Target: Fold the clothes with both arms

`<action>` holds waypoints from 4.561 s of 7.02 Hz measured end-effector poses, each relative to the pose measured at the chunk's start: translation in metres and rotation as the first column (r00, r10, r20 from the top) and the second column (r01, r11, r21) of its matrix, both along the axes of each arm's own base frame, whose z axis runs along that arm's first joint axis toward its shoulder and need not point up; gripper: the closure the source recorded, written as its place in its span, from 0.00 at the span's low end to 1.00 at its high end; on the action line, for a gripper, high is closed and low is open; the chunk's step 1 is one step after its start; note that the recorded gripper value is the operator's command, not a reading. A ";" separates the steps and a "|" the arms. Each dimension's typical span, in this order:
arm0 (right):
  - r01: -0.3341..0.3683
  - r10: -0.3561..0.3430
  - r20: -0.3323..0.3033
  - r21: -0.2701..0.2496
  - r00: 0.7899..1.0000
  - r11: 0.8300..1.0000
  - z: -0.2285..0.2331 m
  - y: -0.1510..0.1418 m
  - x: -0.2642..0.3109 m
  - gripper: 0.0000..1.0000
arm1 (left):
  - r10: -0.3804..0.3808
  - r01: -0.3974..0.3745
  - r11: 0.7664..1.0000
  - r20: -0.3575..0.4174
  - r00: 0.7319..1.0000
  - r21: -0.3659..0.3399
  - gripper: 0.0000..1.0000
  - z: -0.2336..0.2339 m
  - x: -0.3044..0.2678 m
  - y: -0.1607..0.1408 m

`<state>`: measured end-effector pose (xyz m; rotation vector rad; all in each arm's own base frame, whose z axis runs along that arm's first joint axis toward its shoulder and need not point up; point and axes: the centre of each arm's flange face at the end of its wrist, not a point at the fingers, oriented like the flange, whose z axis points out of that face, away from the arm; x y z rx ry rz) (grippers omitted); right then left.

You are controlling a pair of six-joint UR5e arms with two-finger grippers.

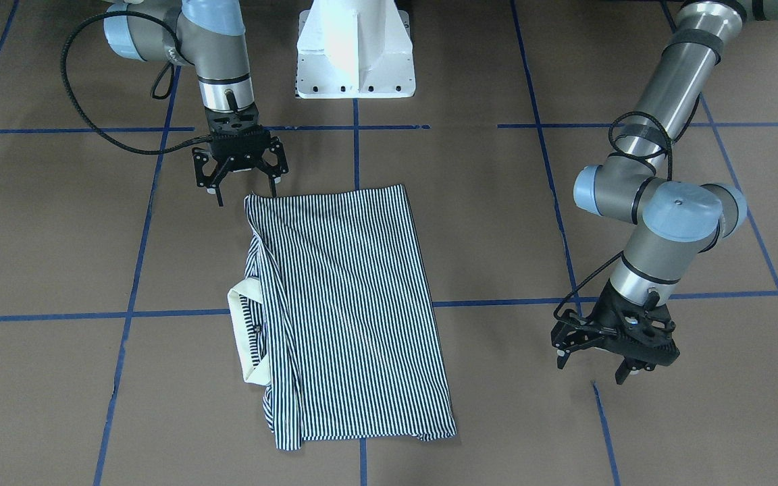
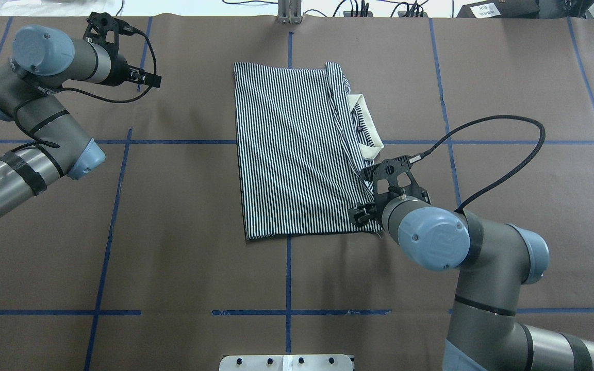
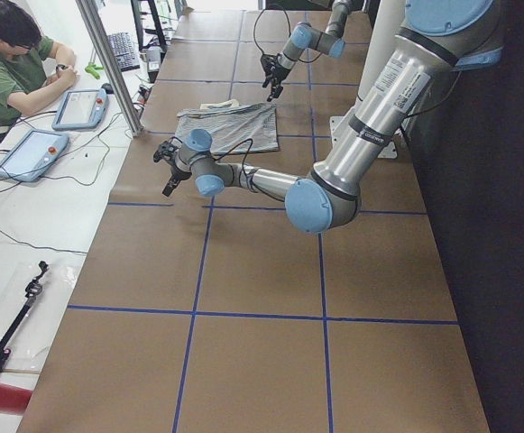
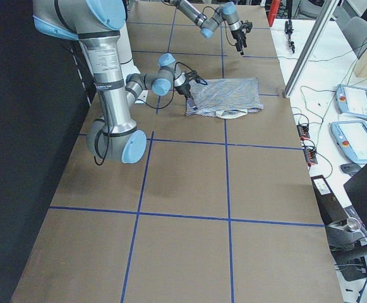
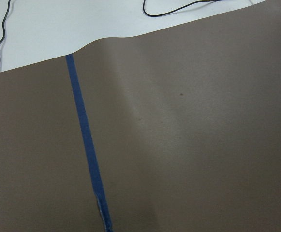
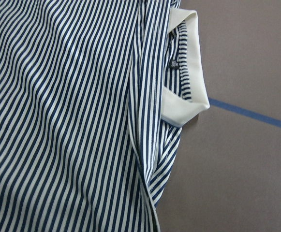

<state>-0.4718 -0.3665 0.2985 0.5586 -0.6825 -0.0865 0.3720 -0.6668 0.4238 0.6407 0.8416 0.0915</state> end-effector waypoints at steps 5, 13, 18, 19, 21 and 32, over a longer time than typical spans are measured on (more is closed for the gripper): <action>0.028 -0.008 0.222 -0.088 0.975 0.996 0.030 -0.044 0.095 0.00 | 0.021 -0.072 0.980 -0.261 0.965 -0.186 0.00 -0.106 0.037 0.122; -0.028 0.098 0.323 -0.215 0.941 0.976 0.038 -0.043 0.108 0.00 | -0.229 -0.004 0.788 -0.300 0.926 -0.616 0.45 -0.152 0.195 0.332; -0.029 0.101 0.324 -0.219 0.941 0.975 0.039 -0.043 0.108 0.00 | -0.239 0.002 0.778 -0.293 0.926 -0.629 0.48 -0.150 0.201 0.332; -0.030 0.101 0.324 -0.219 0.941 0.975 0.039 -0.043 0.108 0.00 | -0.239 0.002 0.778 -0.292 0.926 -0.629 0.48 -0.151 0.203 0.331; -0.030 0.102 0.323 -0.220 0.941 0.975 0.039 -0.043 0.109 0.00 | -0.239 0.003 0.777 -0.291 0.927 -0.629 0.49 -0.151 0.204 0.331; -0.059 0.163 0.350 -0.290 0.922 0.955 0.034 -0.043 0.105 0.05 | -0.250 0.020 0.791 -0.294 0.923 -0.611 1.00 -0.153 0.200 0.326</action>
